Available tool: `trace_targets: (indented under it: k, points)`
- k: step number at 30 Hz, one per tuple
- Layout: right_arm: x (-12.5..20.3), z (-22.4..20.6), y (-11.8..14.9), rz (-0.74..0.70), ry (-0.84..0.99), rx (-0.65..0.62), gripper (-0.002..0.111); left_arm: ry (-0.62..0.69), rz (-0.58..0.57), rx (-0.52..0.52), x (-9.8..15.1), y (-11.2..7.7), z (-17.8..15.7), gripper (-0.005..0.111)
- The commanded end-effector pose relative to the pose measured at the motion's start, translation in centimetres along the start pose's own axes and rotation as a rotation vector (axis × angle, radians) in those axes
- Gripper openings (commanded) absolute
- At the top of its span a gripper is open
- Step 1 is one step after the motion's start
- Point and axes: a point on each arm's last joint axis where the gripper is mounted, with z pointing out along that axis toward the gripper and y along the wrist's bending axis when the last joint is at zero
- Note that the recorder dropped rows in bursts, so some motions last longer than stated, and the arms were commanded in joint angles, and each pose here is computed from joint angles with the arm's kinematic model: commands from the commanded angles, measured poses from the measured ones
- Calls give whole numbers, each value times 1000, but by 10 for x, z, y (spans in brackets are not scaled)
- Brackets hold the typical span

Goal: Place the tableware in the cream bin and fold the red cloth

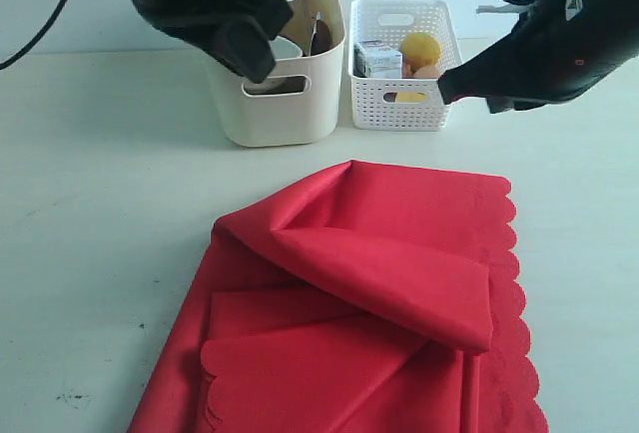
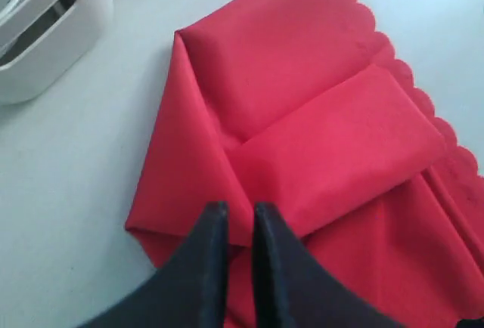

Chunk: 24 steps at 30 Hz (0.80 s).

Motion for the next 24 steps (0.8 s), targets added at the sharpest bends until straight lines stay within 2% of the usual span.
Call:
trace_targets:
  k: [1,3,4,6,11,15,17,24]
  points:
    - [-3,-7,30,-2,-20,-315,1,27,-19,-61,16,13,-5,2]
    - [-1,-8,52,-48,-32,-361,13,38,-25,-105,24,18,-8,2]
    - [1,-5,69,-92,-30,-383,25,44,-27,-154,28,21,-11,2]
    - [7,2,88,-139,-9,-407,38,54,-43,-221,33,25,-15,2]
    - [21,28,125,-228,70,-438,56,53,-90,-376,49,37,-28,2]
    - [20,48,140,-244,105,-442,73,44,-125,-398,67,43,-37,2]
    - [17,53,145,-250,123,-451,78,41,-142,-406,77,46,-40,2]
    - [12,49,154,-299,153,-467,78,12,-185,-434,109,55,-41,2]
